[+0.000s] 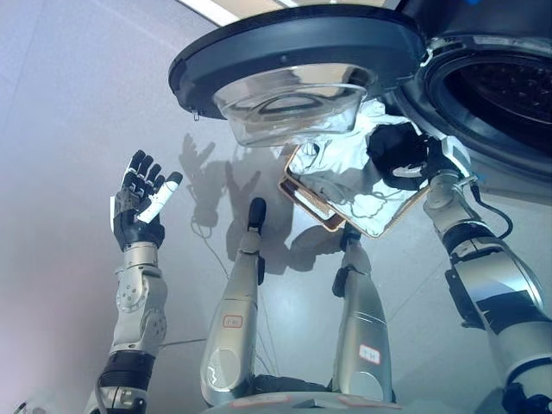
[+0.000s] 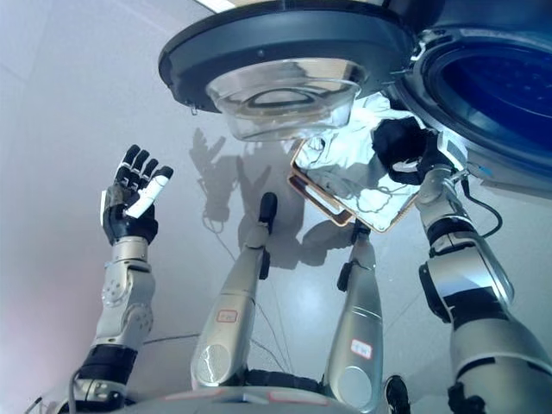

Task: Put the clothes in the basket into the washing machine.

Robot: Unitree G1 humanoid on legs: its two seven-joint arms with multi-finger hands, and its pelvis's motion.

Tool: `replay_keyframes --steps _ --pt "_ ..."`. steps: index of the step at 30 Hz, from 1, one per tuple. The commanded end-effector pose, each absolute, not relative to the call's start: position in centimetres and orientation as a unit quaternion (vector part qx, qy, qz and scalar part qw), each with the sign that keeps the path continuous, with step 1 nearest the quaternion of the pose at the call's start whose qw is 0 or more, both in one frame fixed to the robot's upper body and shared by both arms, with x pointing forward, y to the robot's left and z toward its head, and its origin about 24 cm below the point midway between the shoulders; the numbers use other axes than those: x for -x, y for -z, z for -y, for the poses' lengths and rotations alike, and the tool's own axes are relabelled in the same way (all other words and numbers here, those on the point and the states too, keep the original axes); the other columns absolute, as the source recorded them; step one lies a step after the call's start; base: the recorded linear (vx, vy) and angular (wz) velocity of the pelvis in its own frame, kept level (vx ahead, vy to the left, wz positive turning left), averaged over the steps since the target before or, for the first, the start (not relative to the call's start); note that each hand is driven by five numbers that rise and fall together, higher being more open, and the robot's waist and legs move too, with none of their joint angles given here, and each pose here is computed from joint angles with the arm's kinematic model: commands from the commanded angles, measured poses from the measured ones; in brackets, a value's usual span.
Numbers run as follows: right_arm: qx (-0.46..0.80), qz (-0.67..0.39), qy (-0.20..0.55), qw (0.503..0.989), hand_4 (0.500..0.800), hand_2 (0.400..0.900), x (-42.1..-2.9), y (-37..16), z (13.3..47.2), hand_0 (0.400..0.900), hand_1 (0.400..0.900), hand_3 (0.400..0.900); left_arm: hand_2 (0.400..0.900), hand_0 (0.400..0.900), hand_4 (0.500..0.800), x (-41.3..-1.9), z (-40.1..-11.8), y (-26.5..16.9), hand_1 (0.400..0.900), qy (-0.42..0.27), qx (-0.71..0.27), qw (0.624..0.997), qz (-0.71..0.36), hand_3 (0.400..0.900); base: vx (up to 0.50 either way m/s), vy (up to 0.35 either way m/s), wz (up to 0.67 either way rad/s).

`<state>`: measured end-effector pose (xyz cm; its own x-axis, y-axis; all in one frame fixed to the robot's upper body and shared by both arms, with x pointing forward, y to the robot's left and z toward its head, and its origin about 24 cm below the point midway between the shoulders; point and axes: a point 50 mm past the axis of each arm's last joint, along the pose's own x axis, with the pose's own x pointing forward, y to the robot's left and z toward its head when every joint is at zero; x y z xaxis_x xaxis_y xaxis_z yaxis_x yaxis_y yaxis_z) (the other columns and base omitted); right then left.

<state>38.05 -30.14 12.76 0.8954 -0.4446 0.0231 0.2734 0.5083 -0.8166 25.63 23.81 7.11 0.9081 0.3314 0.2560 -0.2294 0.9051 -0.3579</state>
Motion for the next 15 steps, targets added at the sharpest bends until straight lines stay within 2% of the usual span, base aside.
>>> replay_keyframes --steps 1,15 --pt "0.495 -0.045 0.273 0.823 0.800 0.900 -38.0 -17.8 32.6 0.900 0.900 0.900 0.900 0.900 0.800 -23.5 -26.0 -11.5 0.900 -0.166 0.146 0.933 0.284 0.900 -0.033 0.027 -0.01" --pt "0.501 -0.017 0.345 0.794 0.800 0.900 -36.8 -22.8 35.7 0.900 0.900 0.900 0.900 0.900 0.800 -22.8 -24.6 -14.5 0.900 -0.127 0.149 0.918 0.345 0.900 -0.035 0.013 0.01"
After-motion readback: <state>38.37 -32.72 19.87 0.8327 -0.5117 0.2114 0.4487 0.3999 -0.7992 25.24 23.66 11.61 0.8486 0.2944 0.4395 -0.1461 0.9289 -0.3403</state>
